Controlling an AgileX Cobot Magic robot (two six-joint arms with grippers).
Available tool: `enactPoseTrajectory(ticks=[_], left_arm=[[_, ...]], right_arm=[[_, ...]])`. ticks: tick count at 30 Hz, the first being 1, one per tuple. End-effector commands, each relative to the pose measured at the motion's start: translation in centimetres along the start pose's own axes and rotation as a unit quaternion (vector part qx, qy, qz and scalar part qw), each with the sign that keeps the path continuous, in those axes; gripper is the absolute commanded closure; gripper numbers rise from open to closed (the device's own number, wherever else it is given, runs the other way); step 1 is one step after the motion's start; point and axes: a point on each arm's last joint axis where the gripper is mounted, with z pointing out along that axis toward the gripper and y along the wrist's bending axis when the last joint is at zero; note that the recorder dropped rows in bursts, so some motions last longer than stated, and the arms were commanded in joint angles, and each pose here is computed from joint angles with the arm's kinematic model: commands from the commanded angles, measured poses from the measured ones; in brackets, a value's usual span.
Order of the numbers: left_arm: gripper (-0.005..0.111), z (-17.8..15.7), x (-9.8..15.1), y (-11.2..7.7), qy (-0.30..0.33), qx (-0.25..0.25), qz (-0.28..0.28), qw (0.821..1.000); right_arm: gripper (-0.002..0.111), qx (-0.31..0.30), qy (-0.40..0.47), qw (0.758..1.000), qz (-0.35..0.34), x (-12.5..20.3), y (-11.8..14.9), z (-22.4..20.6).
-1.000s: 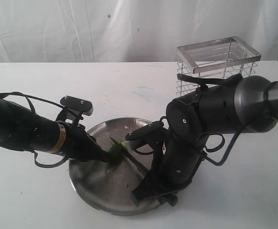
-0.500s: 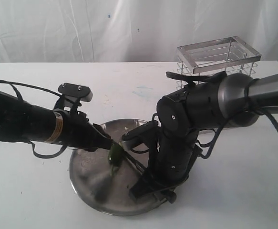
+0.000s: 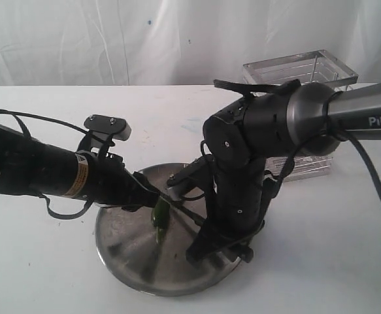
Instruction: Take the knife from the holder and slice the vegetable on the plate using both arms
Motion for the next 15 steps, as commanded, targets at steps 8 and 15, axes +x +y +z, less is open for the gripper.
enactPoseTrajectory(ticks=[8, 15], left_arm=[[0.052, -0.1, 0.0, 0.1, 0.001, -0.008, 0.005, 1.000], [0.052, -0.4, -0.1, 0.2, -0.001, -0.012, 0.014, 1.000]], right_arm=[[0.108, 0.005, -0.030, 1.000, -0.009, -0.7, -0.1, -0.6], [0.108, 0.022, -0.067, 0.997, -0.030, -0.1, -0.4, -3.3]])
